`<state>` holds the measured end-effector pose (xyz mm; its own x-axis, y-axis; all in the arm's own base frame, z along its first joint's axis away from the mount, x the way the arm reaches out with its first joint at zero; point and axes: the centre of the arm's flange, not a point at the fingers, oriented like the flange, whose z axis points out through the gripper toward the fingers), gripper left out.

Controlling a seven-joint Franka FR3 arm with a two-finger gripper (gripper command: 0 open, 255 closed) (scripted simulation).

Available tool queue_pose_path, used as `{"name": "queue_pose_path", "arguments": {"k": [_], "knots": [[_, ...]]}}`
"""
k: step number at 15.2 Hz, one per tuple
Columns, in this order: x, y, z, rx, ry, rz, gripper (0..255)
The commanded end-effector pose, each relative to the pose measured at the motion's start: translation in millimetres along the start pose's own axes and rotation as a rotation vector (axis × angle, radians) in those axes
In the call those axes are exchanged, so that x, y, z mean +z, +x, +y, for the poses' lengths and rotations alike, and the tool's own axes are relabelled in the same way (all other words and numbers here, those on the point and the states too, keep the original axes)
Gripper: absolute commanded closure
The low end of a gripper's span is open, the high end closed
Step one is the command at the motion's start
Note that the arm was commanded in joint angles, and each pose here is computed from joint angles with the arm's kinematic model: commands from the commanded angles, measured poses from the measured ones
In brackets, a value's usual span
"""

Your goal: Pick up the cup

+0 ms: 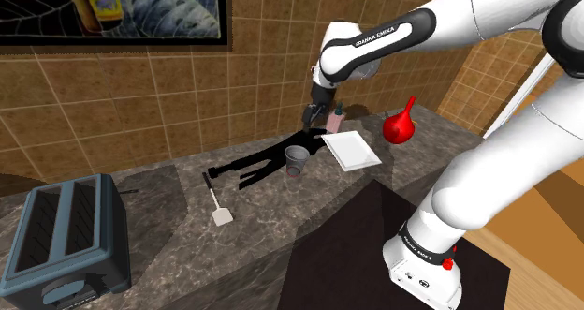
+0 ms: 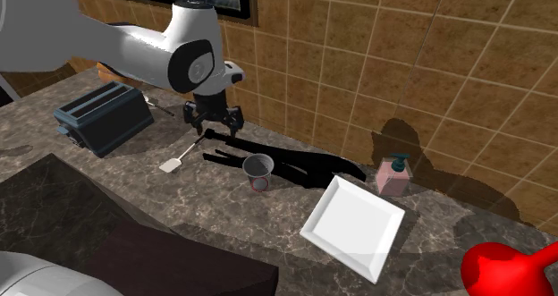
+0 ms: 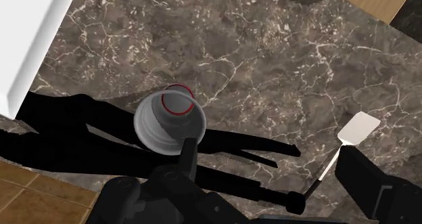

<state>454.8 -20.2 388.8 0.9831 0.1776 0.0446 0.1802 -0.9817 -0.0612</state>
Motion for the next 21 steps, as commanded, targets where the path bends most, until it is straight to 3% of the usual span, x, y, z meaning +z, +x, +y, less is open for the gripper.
{"name": "queue_pose_path", "arguments": {"k": [1, 16, 21], "knots": [[24.8, 11.9, 5.7, -0.005, -0.004, -0.009, 0], [205.6, 88.1, 50.7, -0.041, -0.034, -0.081, 0], [229.7, 88.3, 52.8, -0.042, -0.035, -0.082, 0]]}}
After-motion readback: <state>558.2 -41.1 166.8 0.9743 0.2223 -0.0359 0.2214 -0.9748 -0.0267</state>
